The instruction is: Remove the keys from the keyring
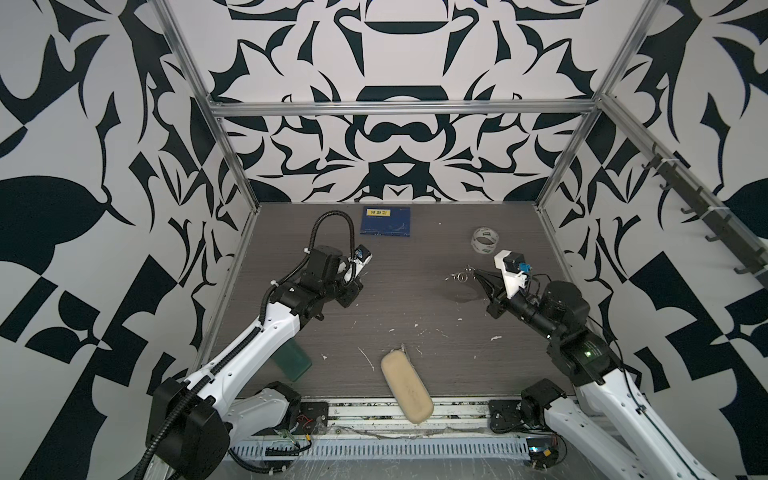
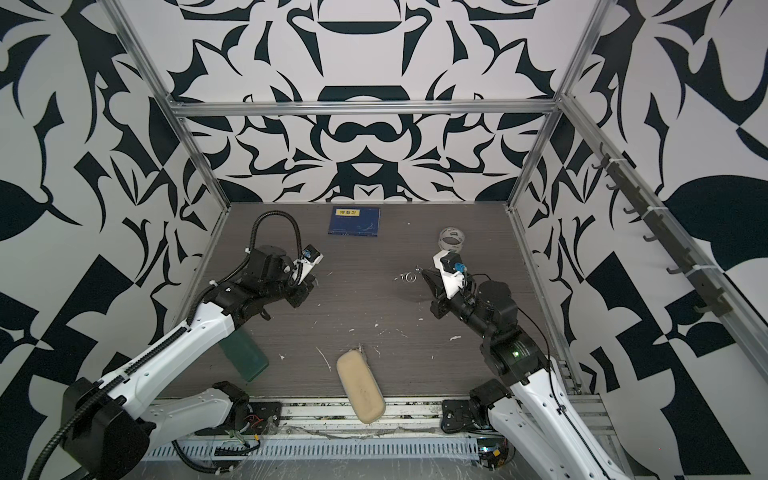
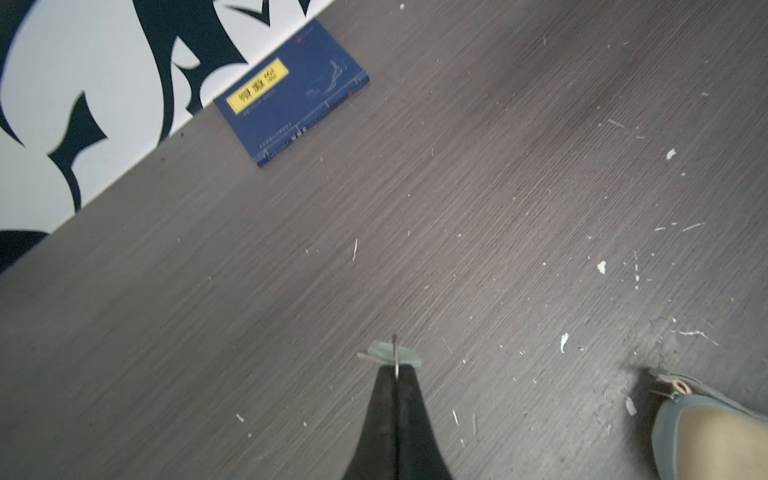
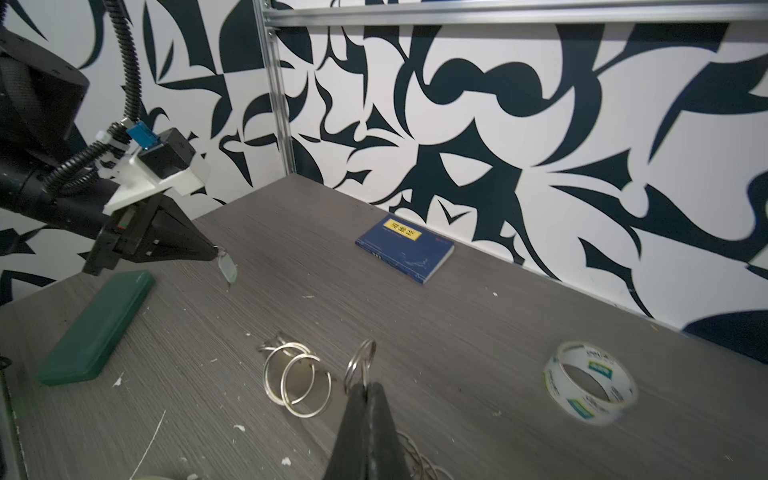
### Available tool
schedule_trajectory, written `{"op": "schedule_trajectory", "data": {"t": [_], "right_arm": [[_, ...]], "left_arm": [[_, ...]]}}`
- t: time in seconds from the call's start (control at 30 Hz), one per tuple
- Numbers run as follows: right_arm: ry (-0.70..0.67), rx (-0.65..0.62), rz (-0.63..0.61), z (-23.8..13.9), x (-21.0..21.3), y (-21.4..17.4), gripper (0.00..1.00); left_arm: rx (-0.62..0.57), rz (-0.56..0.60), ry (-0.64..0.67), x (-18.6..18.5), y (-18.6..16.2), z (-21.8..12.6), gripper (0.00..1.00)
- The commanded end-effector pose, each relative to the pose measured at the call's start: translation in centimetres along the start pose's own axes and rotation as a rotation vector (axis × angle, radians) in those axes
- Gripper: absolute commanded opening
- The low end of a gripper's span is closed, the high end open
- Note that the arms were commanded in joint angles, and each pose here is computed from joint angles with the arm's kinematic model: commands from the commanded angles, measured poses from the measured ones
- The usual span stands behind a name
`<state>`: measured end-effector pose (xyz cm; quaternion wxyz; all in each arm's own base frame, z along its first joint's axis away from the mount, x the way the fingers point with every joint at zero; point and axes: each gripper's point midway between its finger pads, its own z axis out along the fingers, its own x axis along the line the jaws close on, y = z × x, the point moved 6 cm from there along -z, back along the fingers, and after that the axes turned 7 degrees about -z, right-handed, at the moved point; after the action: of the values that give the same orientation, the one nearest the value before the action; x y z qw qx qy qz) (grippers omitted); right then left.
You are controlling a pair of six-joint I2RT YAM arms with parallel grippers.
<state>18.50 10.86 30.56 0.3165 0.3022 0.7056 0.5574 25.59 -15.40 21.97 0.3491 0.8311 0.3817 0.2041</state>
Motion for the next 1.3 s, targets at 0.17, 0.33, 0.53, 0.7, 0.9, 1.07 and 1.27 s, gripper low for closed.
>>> {"op": "schedule_trajectory", "data": {"t": [0.17,0.33,0.53,0.7,0.9,1.07,1.27], "right_arm": [[-0.136,0.165,0.012,-2.1,-0.7,-3.8,0.00],[-0.162,0.206,0.018,-2.1,-0.9,-4.7,0.00],[-0.155,0.253,0.025,-1.6,-0.9,-5.6,0.00],[-0.144,0.311,0.013,-0.5,-1.1,-6.1,0.00],[-0.117,0.357,0.013,1.0,-1.3,-6.2,0.00],[-0.078,0.446,0.004,3.5,-1.6,-7.2,0.00],[0.000,0.547,0.019,8.5,-2.0,-8.3,0.00]], "left_arm": [[0.084,-0.103,0.078,0.7,-3.0,1.5,0.00],[0.159,-0.112,0.086,0.8,-4.5,3.3,0.00],[0.245,-0.152,0.034,0.8,-5.8,5.4,0.00],[0.293,-0.195,0.011,1.8,-6.2,6.9,0.16],[0.294,-0.201,-0.011,2.7,-4.7,7.9,0.63],[0.187,-0.192,-0.020,3.8,-1.0,6.6,1.00],[0.005,-0.256,0.048,5.7,1.8,4.6,0.99]]}}
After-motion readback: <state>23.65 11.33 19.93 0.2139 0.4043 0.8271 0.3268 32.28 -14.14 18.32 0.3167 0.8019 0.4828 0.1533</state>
